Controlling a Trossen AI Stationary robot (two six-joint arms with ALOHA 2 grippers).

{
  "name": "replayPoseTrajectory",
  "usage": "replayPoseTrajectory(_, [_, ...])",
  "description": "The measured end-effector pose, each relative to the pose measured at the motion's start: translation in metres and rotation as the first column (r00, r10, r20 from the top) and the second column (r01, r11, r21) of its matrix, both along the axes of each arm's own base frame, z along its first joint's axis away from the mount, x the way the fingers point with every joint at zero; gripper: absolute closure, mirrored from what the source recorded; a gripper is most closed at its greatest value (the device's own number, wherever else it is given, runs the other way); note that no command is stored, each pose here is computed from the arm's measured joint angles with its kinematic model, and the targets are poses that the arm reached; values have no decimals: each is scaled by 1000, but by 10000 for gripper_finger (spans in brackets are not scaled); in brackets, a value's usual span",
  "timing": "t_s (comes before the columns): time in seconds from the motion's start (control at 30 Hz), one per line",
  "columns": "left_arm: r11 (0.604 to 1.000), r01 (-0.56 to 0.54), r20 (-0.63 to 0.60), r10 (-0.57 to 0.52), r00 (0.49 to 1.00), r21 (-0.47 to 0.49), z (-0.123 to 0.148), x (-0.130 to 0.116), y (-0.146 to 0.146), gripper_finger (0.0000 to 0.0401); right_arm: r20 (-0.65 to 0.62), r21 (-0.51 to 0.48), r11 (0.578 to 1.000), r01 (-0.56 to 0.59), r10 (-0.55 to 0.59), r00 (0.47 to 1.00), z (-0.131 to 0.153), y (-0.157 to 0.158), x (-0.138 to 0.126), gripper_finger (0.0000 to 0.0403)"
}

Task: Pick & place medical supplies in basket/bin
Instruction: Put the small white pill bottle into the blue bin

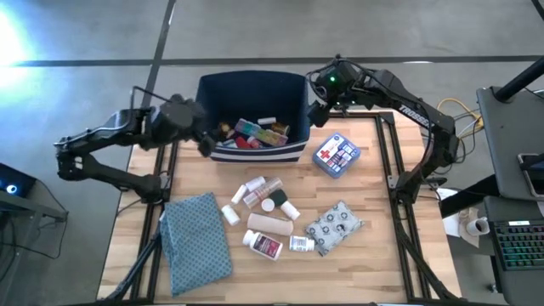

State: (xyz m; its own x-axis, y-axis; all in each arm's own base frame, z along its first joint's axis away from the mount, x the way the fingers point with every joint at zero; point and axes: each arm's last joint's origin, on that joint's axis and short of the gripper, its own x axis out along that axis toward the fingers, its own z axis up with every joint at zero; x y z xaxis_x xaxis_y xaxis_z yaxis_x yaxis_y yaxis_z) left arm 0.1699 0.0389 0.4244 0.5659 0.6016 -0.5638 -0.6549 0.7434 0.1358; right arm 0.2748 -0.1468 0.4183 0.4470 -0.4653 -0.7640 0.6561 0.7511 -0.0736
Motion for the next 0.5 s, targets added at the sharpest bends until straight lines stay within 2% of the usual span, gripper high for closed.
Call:
replayPoseTrajectory(0.07, [991,-44,4,45,999,-124,-1,-13,-8,93,-27,14,999,46,-45,999,-2,1,-3,140])
replayPoseTrajectory(0.1, [983,-27,-17,25,1000,-184,-2,-18,-12,93,-53,11,998,62,-61,997,-3,1,-5,140])
replayPoseTrajectory(0.2, [945,97,-110,-137,984,-313,-16,-23,-29,93,-119,0,998,62,-62,991,-5,3,-10,137])
replayPoseTrajectory(0.27, [911,195,-153,-265,952,-364,-28,-22,-41,93,-141,-8,999,35,-36,989,-5,4,-11,135])
replayPoseTrajectory(0.33, [878,302,-216,-397,892,-370,-42,-18,-53,93,-147,-14,1000,21,-22,989,-5,4,-11,133])
replayPoseTrajectory(0.4, [850,394,-311,-502,807,-350,-59,-16,-61,93,-148,-15,1000,18,-20,989,-5,4,-11,131])
replayPoseTrajectory(0.5, [813,467,-431,-581,691,-348,-90,-8,-70,93,-141,-11,999,31,-32,990,-5,4,-11,133])
